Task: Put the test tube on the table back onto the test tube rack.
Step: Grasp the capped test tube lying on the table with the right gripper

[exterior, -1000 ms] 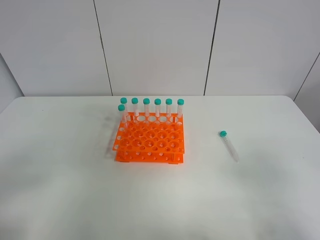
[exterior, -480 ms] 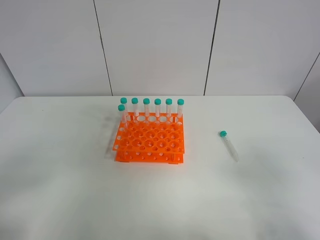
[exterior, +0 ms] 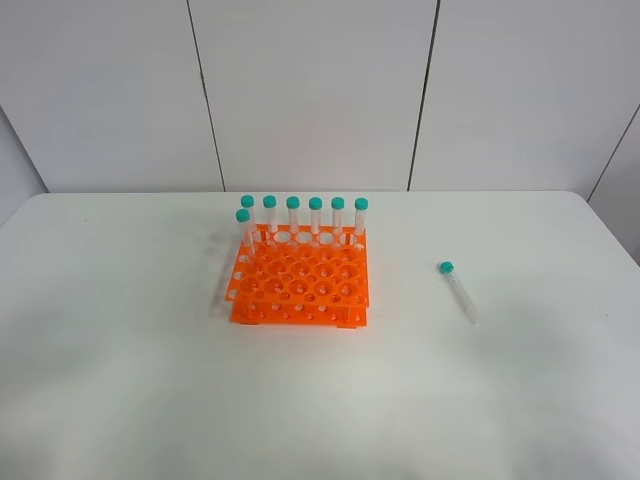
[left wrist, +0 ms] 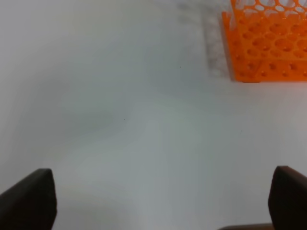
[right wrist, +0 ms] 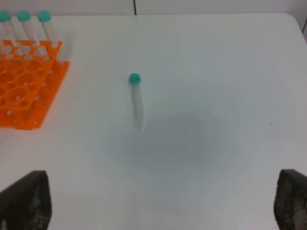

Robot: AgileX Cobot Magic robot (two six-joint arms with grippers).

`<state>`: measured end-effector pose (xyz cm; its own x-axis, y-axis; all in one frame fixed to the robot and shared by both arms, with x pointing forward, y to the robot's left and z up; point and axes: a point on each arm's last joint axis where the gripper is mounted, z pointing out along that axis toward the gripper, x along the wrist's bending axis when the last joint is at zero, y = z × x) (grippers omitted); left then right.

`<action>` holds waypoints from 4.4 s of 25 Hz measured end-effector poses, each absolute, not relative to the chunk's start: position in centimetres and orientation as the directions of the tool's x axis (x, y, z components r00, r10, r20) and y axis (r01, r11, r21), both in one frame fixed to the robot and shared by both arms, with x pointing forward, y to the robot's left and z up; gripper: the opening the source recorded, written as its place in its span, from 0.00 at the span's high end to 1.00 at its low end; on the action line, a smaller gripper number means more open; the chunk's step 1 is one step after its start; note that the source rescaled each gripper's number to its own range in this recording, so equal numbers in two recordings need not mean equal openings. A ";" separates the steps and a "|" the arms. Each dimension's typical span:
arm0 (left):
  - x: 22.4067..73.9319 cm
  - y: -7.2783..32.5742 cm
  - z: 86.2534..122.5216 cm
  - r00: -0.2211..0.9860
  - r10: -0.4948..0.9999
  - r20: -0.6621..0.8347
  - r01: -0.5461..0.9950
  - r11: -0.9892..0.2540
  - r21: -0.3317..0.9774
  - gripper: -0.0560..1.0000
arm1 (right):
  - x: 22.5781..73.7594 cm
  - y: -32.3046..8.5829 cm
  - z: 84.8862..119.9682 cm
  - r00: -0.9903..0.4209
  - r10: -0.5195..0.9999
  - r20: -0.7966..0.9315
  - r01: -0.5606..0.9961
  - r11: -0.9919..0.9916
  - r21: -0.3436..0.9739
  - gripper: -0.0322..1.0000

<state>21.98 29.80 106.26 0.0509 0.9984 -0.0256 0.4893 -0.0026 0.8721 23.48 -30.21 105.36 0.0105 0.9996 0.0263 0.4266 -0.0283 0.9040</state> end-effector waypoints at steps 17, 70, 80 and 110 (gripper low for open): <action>22.0 29.8 106.3 0.051 0.998 -0.026 0.489 -0.003 0.872 0.00 | 25.0 -29.5 114.0 -0.065 0.997 0.030 0.275 -0.011 0.961 0.00; 22.0 29.8 106.3 0.051 0.998 -0.026 0.489 -0.003 0.872 0.00 | 64.3 -22.8 93.4 -0.261 0.965 -0.016 0.958 0.261 0.120 0.00; 22.0 29.8 106.3 0.051 0.998 -0.026 0.489 -0.003 0.872 0.00 | 64.4 -25.5 91.7 -0.155 0.988 -0.017 0.987 0.156 0.041 0.00; 22.0 29.8 106.3 0.051 0.998 -0.026 0.489 -0.003 0.872 0.00 | 64.7 -25.6 87.8 -0.143 0.990 0.001 0.990 0.143 -0.019 0.21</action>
